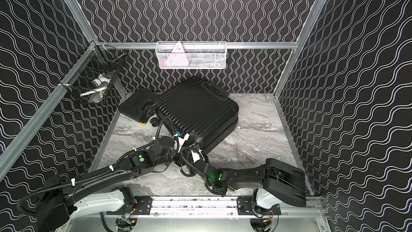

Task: Close the suitcase zippers
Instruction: Zip the zipper on the suitcase.

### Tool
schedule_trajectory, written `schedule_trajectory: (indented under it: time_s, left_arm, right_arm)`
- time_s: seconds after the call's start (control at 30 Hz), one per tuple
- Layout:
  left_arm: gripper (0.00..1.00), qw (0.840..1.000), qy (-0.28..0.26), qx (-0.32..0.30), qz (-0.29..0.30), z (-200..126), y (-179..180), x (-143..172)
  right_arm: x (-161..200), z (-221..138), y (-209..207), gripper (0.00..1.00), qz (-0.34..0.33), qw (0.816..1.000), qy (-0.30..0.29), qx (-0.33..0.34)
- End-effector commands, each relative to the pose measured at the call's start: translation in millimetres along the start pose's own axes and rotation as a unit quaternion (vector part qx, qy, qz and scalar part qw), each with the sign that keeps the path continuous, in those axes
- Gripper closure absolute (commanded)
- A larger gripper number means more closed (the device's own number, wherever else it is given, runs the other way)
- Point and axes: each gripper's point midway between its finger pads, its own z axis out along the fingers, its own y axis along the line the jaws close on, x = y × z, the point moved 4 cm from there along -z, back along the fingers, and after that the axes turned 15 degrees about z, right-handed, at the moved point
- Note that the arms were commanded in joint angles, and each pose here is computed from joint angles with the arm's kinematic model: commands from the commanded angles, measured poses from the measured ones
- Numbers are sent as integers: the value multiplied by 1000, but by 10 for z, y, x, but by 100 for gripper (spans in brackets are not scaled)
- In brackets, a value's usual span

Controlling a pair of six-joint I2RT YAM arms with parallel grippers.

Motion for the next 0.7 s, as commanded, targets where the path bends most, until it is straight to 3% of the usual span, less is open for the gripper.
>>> schedule_trajectory:
  time_s: [0.0, 0.3, 0.53, 0.57, 0.67]
  left_arm:
    - [100, 991, -129, 24, -20, -51, -105, -568]
    - [100, 992, -118, 54, -9, 11, -205, -587]
    - [100, 990, -107, 94, 3, 82, -320, -579]
    - [99, 990, -102, 101, 5, 102, -339, -575]
    - [81, 989, -83, 121, 21, 146, -409, -564]
  right_arm:
    - [-43, -129, 665, 100, -4, 981, 8, -194]
    - [71, -41, 803, 100, -39, 982, 6, -186]
    - [43, -81, 676, 100, -37, 987, -8, -157]
    - [29, -96, 638, 100, -36, 988, -13, -150]
    - [5, -154, 436, 100, -34, 993, -24, -106]
